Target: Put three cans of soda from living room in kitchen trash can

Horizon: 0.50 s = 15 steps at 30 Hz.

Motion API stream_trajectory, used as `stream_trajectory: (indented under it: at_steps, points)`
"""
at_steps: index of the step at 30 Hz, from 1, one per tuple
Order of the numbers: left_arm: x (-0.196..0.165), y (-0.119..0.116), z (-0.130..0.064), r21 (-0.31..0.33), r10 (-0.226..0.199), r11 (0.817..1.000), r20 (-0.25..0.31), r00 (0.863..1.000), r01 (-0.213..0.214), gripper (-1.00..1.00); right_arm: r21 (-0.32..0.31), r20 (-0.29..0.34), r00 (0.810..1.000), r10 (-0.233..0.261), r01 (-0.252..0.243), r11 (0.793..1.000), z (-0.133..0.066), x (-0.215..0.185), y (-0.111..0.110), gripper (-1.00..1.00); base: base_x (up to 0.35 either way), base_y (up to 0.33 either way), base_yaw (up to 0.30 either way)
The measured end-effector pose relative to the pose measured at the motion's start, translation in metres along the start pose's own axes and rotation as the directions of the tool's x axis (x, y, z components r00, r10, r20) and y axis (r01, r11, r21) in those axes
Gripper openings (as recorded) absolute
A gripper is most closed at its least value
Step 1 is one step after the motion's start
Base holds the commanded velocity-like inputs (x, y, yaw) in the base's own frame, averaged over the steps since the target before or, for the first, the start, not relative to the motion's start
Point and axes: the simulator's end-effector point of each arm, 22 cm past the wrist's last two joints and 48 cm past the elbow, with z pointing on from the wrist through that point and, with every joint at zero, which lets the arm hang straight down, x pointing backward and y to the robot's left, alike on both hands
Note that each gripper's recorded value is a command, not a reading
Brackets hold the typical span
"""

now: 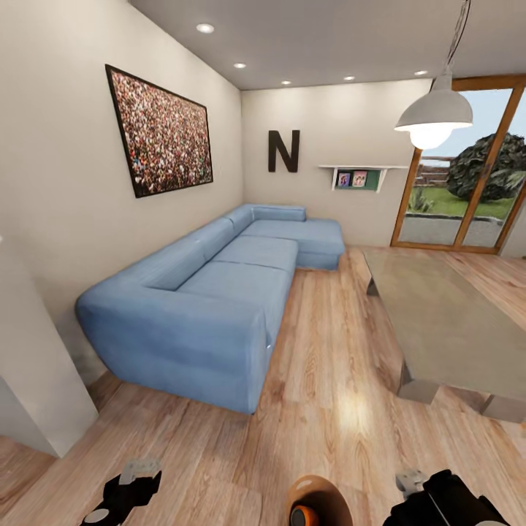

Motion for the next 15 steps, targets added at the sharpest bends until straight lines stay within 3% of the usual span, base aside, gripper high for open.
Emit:
stream_trajectory:
  at_steps: [8, 15]
  points:
    - [0.025, 0.009, -0.021, -0.008, 0.009, 1.0, -0.013, 1.0, -0.009, 1.0, -0.027, 0.006, 0.998, 0.057, -0.057, 0.998, -0.004, 0.023, 0.007, 1.0, 0.0, 0.0, 0.0]
    - [0.041, 0.012, -0.038, -0.008, 0.018, 1.0, -0.02, 1.0, -0.018, 1.0, -0.024, 0.013, 0.998, 0.064, -0.064, 0.998, -0.004, 0.049, 0.009, 1.0, 0.0, 0.0, 0.0]
